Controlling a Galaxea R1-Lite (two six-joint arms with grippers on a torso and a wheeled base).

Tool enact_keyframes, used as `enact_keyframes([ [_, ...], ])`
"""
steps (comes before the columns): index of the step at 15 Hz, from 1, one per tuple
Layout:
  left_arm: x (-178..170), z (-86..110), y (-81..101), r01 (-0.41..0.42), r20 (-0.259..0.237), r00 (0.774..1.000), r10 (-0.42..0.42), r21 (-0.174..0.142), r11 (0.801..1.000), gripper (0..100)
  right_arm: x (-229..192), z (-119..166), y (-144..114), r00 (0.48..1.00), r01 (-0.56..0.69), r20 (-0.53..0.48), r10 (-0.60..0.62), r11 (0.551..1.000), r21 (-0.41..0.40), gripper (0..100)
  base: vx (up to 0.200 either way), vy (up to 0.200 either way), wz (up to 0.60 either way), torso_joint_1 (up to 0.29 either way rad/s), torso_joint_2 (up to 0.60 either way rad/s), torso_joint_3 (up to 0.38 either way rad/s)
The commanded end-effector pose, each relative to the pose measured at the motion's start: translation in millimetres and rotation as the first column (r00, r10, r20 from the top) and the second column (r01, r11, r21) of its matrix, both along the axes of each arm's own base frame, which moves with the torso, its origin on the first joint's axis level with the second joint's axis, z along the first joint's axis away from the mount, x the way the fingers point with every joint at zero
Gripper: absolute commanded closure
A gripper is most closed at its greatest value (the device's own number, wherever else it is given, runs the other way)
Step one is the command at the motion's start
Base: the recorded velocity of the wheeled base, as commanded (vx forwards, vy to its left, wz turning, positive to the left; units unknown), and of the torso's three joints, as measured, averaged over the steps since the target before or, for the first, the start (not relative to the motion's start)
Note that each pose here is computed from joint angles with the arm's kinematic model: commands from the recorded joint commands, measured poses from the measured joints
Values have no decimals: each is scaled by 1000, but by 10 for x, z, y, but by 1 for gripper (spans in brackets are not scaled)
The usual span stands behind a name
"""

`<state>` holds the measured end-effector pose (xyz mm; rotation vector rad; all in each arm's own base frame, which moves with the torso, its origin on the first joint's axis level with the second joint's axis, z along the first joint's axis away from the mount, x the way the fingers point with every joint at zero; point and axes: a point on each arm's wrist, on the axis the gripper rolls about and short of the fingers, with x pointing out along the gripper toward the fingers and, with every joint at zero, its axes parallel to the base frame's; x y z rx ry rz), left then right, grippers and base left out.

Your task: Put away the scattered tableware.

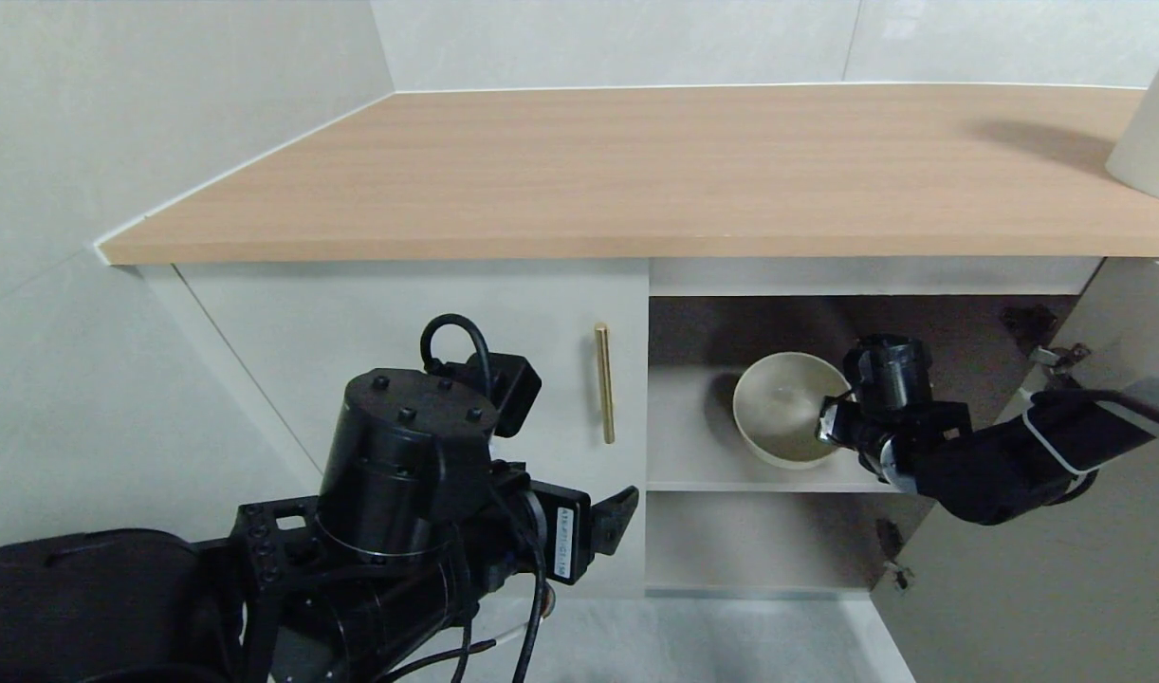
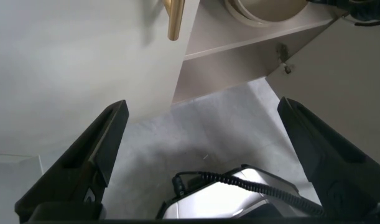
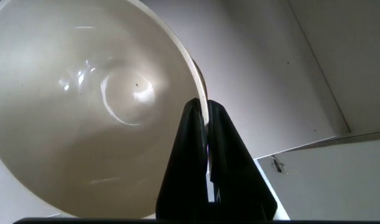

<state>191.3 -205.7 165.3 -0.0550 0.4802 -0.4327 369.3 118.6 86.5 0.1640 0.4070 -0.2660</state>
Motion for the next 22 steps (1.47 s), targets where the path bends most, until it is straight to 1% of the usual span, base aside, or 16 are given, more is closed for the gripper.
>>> enact_keyframes([
  [1, 3, -1, 0, -2, 0, 1000, 2, 0, 1000, 0, 3, -17, 3, 1000, 0, -4, 0, 1000, -2, 0, 0, 0, 0, 0, 0, 0],
  [9, 11, -6, 4, -5, -1, 1000, 5, 1, 1000, 0, -30, 51, 12, 1000, -4, 12, 4, 1000, 18, 0, 0, 0, 0, 0, 0, 0],
  [10, 17, 3, 16, -10, 0, 1000, 10, -3, 1000, 0, -52, 82, 10, 1000, -7, 17, 6, 1000, 22, 0, 0, 0, 0, 0, 0, 0],
  [11, 21, 43, 51, -20, 9, 1000, 20, -17, 1000, 0, -127, 156, -2, 1000, -19, 21, 19, 999, 29, 0, 0, 0, 0, 0, 0, 0],
  [13, 40, 219, 234, -71, 47, 996, 75, -73, 995, 0, -397, 425, -46, 993, -115, 38, 112, 990, 76, 0, 0, 0, 0, 0, 0, 0],
  [14, 39, 267, 298, -86, 56, 994, 91, -85, 993, 0, -492, 511, -52, 988, -150, 28, 149, 985, 88, 0, 0, 0, 0, 0, 0, 0],
  [15, 22, 343, 419, -111, 70, 991, 118, -103, 988, 0, -777, 729, -15, 972, -231, -24, 234, 968, 102, 0, 0, 0, 0, 0, 0, 0],
  [16, -33, 357, 519, -126, 68, 989, 133, -101, 987, 0, -1021, 893, 15, 953, -290, -63, 298, 950, 113, 0, 0, 0, 0, 0, 0, 0],
  [18, -155, 403, 773, -155, 65, 985, 162, -99, 983, 0, -1387, 1132, 3, 929, -353, -70, 363, 928, 122, 0, 0, 0, 0, 0, 0, 0],
  [19, -217, 455, 915, -164, 57, 984, 171, -108, 980, 0, -1506, 1158, -42, 927, -356, -75, 366, 926, 122, 0, 0, 0, 0, 0, 0, 0],
  [21, -351, 498, 1092, -147, 23, 988, 150, -101, 984, 0, -1689, 1215, -117, 927, -362, -61, 371, 924, 119, 0, 0, 0, 0, 0, 0, 0],
  [22, -419, 503, 1223, -167, 3, 986, 168, -99, 981, 0, -1830, 1299, -191, 927, -365, -43, 372, 923, 120, 0, 0, 0, 0, 0, 0, 0],
])
